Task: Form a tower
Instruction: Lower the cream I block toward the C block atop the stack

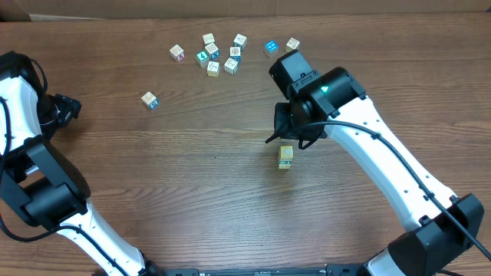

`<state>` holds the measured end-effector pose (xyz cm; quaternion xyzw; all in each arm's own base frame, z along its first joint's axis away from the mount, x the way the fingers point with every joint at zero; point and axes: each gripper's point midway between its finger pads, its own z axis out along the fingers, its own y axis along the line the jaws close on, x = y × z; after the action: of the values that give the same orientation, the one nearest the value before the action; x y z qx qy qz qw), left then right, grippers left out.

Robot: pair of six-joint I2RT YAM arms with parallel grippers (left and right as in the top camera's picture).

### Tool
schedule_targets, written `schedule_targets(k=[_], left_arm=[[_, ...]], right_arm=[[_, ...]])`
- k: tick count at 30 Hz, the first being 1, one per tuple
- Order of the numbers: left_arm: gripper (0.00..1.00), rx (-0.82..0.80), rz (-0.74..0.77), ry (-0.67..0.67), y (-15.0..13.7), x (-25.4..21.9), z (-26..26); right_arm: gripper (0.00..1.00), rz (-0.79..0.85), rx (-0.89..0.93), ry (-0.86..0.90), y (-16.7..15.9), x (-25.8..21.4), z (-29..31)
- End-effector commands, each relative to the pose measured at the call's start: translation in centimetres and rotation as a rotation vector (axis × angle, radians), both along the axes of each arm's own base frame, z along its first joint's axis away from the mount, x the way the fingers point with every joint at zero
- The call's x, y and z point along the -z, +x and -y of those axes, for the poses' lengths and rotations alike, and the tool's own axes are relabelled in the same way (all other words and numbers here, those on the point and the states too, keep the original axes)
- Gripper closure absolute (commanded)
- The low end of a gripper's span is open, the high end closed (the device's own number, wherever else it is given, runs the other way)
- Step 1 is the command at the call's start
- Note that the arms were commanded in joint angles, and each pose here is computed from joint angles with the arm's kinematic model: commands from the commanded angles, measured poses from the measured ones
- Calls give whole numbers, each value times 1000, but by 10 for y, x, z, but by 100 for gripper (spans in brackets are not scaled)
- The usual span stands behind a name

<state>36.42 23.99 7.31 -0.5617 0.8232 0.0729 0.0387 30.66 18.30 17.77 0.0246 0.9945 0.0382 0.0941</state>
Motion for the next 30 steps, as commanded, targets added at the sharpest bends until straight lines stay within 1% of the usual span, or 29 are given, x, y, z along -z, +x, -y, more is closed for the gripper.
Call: schedule_targets(k=[1,4,9,16,30], left_arm=[[0,32,1,12,6,-1,2],[1,32,1,12,6,-1,2],[0,32,1,12,6,-1,2],[1,32,1,12,6,-2,2],[1,31,1,12,6,-1,2]], right_arm=[[96,-8,24,-37,-3,13,7],[96,-24,22,-39,-6,22,7],[96,-37,15,-8,-8,23,1],[96,-54,14,-15,-12,29,3],[96,-62,10,7,-12,42,-2]])
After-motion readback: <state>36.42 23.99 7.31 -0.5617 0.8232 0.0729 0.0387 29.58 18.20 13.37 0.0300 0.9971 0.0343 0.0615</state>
